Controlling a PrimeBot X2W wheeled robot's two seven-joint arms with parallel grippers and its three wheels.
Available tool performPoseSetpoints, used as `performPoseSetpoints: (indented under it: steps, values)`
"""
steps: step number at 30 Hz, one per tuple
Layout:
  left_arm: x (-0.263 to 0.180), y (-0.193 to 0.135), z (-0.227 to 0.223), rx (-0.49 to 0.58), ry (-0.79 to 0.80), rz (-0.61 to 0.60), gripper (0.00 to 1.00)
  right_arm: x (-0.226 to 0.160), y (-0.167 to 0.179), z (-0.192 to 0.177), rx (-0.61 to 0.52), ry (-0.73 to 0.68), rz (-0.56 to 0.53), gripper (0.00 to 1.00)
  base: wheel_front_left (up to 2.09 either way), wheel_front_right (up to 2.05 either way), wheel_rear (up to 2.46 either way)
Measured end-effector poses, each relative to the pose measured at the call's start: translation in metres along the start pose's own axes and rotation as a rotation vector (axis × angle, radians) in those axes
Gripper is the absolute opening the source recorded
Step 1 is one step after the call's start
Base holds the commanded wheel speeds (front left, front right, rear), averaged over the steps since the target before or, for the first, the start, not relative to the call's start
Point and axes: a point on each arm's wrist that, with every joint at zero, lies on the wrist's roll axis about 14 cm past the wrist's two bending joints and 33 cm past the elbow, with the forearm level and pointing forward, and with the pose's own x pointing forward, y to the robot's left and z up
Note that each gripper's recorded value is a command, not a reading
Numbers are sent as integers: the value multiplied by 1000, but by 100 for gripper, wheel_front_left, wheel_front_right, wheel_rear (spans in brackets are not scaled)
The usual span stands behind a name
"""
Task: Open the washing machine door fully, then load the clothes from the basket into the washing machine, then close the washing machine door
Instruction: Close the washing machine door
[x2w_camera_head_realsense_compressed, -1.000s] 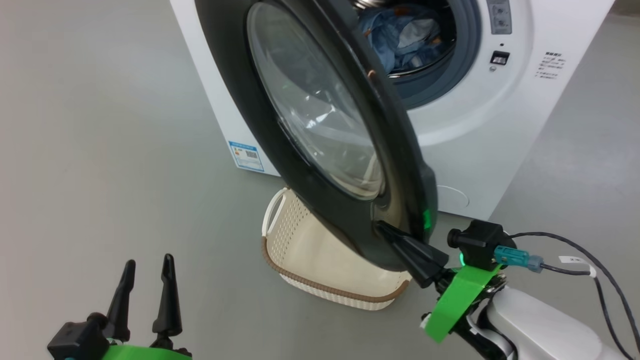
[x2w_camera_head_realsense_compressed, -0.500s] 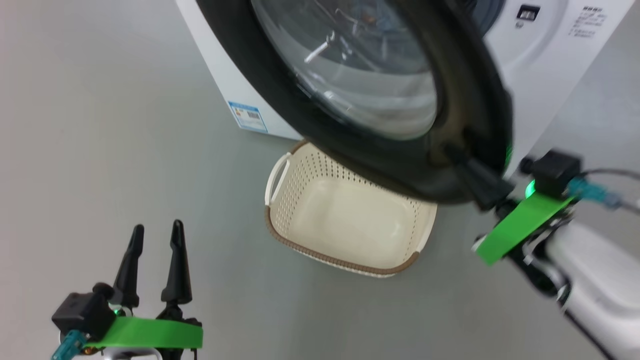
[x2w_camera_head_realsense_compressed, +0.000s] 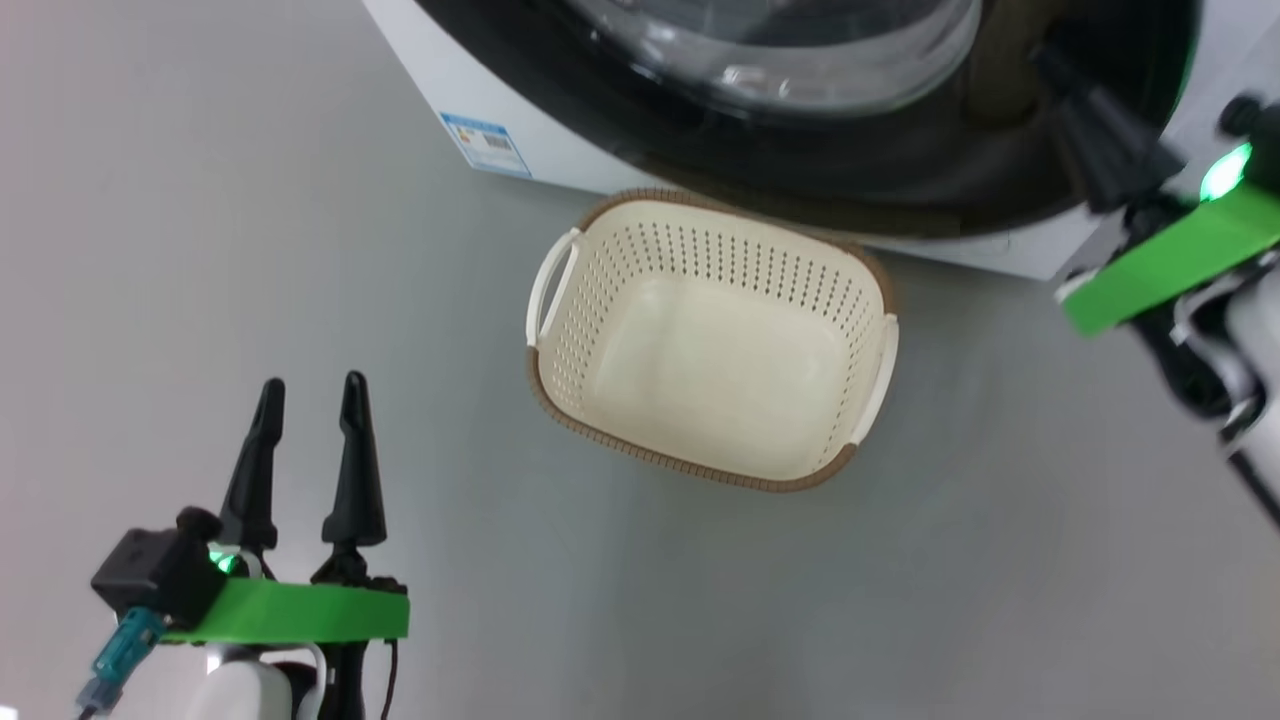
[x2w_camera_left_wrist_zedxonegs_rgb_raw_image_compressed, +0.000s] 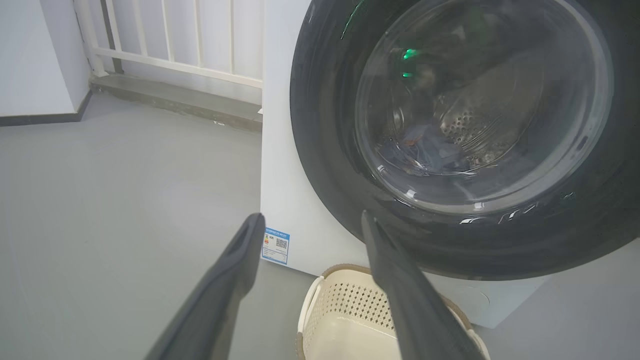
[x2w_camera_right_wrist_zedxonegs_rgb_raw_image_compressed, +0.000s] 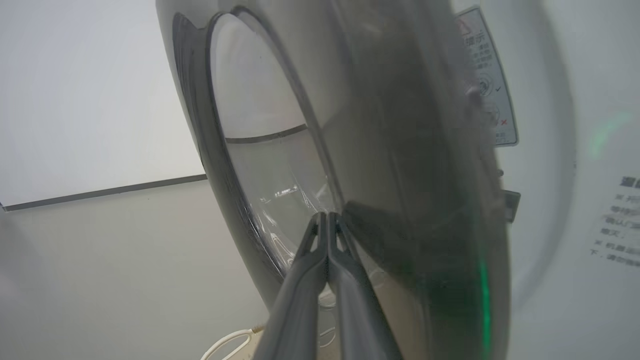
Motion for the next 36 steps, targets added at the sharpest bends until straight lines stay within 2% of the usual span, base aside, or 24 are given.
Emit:
performPoseSetpoints:
  steps: [9, 18, 28, 29, 31, 36]
  values:
    - [16, -3, -14, 16, 32, -9, 100, 26, -58, 19, -8, -85, -107, 0, 0, 0, 0]
    - [20, -2, -10, 21, 20, -5, 100, 36, -59, 15, -2, -80, -100, 0, 0, 0, 0]
    - [18, -10, -3, 2, 1, -26, 100, 23, -54, 36, -37, -97, -120, 0, 0, 0, 0]
    - [17, -10, -2, 0, -1, -28, 100, 20, -52, 35, -39, -91, -118, 27, 0, 0, 0]
    - [16, -13, 1, -5, -9, -34, 100, 13, -43, 29, -40, -68, -106, 100, 0, 0, 0]
    - [10, -16, 8, -10, -22, -53, 100, -4, -15, 27, 6, -55, -79, 100, 0, 0, 0]
